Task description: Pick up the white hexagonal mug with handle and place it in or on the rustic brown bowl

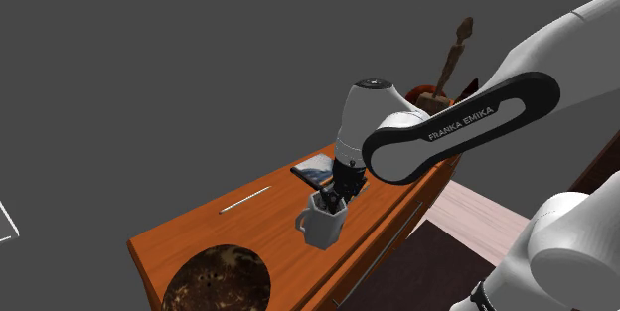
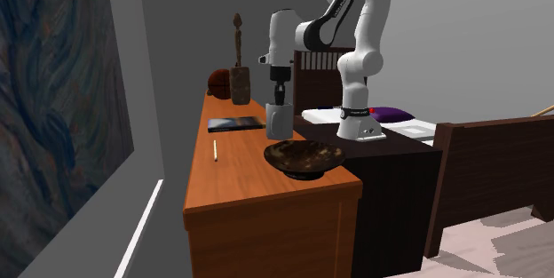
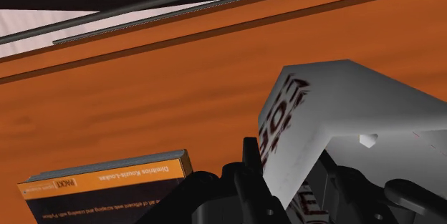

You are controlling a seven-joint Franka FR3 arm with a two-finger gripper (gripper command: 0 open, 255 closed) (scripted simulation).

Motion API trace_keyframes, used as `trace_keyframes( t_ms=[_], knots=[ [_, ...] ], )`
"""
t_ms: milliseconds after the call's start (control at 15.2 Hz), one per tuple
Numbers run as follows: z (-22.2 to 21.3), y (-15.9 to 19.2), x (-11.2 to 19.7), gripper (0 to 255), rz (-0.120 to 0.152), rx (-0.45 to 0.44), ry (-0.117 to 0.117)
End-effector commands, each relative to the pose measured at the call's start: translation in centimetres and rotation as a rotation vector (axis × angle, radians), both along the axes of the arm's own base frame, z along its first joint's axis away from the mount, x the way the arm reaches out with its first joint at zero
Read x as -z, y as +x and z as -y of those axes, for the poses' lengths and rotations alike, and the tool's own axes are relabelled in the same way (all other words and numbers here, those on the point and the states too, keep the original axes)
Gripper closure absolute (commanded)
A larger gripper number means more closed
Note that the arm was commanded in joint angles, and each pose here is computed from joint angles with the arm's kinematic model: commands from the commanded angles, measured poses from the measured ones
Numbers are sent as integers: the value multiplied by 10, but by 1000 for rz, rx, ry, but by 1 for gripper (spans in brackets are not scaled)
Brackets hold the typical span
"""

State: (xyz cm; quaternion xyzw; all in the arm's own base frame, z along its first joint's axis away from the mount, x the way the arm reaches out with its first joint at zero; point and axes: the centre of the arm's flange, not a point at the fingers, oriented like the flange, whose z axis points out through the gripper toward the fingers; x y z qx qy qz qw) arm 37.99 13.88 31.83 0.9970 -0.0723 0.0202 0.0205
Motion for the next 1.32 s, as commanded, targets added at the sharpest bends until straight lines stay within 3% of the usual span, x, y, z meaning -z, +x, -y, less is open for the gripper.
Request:
trace_keyframes(
  t_ms=[0,1254],
  knots=[
    [0,0,0,255,0,0,0],
    [0,0,-100,255,0,0,0]
  ],
)
